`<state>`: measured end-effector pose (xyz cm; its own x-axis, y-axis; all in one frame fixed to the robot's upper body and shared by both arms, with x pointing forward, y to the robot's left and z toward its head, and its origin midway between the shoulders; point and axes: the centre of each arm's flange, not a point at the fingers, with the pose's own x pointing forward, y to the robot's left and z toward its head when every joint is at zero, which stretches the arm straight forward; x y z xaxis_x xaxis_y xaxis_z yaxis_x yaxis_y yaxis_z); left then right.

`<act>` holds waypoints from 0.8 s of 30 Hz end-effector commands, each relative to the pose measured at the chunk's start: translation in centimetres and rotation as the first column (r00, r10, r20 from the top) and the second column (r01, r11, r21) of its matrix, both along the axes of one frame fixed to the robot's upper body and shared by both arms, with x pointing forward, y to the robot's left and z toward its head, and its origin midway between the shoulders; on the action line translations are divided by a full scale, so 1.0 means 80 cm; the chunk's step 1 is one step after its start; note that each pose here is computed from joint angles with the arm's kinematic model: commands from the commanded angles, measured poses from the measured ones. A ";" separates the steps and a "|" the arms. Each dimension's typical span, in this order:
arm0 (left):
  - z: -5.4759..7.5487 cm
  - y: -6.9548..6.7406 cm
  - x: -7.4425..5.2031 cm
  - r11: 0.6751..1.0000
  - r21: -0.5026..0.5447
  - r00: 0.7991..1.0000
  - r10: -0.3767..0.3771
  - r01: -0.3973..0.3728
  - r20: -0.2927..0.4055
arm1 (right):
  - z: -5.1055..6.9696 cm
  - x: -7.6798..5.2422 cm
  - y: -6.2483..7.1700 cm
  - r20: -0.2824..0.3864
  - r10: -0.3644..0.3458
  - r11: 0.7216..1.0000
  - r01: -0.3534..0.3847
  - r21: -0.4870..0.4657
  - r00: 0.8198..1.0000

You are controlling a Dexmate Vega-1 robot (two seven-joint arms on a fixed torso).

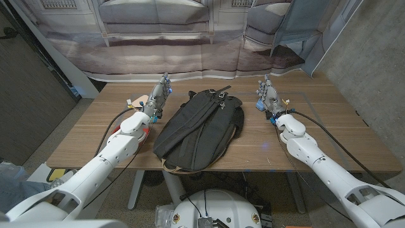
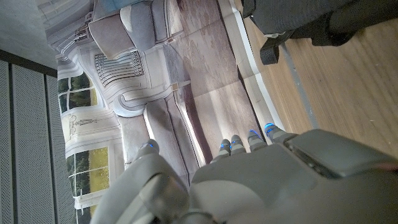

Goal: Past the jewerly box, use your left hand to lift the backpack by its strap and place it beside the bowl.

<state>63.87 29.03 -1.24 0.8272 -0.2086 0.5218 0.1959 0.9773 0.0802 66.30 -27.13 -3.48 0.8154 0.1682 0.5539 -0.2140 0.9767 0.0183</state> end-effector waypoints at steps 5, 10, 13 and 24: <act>0.007 0.008 -0.019 1.000 0.017 0.999 0.019 -0.019 0.026 | -0.001 -0.008 -0.005 0.002 -0.011 1.000 0.011 0.014 1.000; 0.008 0.011 -0.022 1.000 0.012 0.999 0.008 -0.009 0.044 | -0.004 -0.009 -0.004 0.002 -0.010 1.000 0.010 0.016 1.000; 0.007 0.009 -0.025 1.000 0.014 0.998 -0.021 0.020 0.060 | -0.006 -0.010 -0.003 0.000 -0.012 1.000 0.012 0.025 1.000; -0.003 0.013 -0.041 0.999 0.040 0.996 -0.018 0.015 0.084 | -0.011 -0.013 0.004 -0.004 -0.015 0.999 0.015 0.028 1.000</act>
